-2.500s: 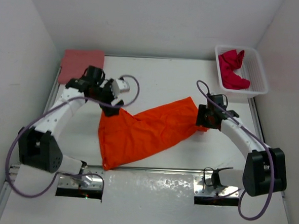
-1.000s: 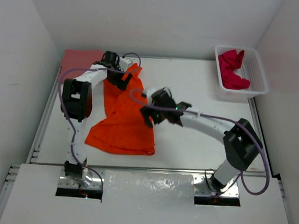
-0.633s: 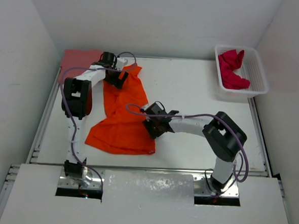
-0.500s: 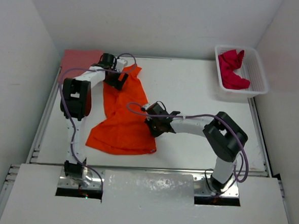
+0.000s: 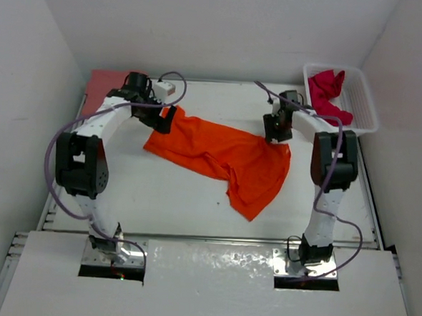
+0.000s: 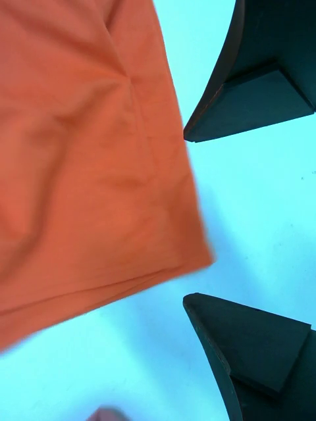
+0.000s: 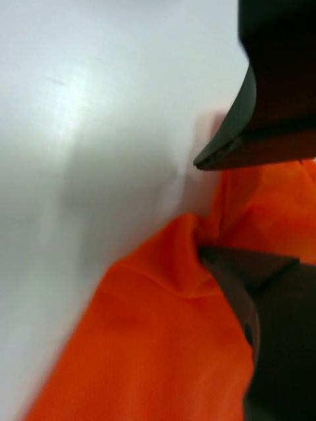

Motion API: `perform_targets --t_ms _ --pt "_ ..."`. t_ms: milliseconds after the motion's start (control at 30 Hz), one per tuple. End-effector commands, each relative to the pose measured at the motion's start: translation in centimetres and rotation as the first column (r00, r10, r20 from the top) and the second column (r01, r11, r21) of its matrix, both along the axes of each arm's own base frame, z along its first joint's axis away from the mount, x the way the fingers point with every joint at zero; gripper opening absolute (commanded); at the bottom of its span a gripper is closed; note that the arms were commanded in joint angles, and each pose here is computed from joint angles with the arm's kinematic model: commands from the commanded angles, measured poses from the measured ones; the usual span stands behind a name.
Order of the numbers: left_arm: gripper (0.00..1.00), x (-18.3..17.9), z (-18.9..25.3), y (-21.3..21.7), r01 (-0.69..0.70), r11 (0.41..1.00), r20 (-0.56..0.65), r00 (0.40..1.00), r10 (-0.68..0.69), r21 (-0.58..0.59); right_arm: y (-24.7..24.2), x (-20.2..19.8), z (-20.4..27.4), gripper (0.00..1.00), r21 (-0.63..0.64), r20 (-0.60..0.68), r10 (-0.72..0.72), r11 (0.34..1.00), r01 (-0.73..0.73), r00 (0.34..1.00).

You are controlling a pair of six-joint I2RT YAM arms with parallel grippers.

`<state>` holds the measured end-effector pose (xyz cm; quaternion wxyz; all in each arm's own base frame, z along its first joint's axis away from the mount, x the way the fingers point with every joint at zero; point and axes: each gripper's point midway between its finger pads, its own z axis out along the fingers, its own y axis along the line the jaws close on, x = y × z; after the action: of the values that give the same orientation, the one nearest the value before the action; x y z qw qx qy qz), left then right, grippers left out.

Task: Fold and stack the t-shirts
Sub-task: Flatten out the tshirt

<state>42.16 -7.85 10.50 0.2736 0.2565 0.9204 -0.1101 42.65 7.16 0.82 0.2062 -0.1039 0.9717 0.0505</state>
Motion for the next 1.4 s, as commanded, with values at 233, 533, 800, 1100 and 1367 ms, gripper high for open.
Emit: perform_targets --t_ms 233,533,800,1100,1367 --pt "0.92 0.8 3.5 4.3 -0.209 0.977 0.08 0.974 0.211 -0.037 -2.2 3.7 11.5 0.86 -0.086 0.182 -0.197 0.973 0.215 0.963" --pt "0.54 -7.5 -3.1 5.9 -0.293 0.956 -0.178 0.942 0.285 -0.021 2.4 -14.0 5.6 0.33 0.076 0.062 -0.276 0.959 0.272 0.959" --pt "0.68 -6.6 -7.7 6.7 -0.334 0.942 -0.201 0.922 0.331 0.018 4.2 -21.1 0.0 0.6 0.151 -0.103 -0.335 0.925 0.348 0.936" --pt "0.65 -6.6 -8.7 5.0 -0.326 0.943 -0.239 0.923 0.302 -0.071 4.9 -22.9 -3.3 0.62 0.179 -0.182 -0.356 0.904 0.387 0.916" --pt "0.45 -7.0 -9.9 4.2 -0.313 0.945 -0.288 0.917 0.274 -0.097 6.8 -21.9 -3.6 0.55 0.246 -0.213 -0.332 0.892 0.379 0.919"
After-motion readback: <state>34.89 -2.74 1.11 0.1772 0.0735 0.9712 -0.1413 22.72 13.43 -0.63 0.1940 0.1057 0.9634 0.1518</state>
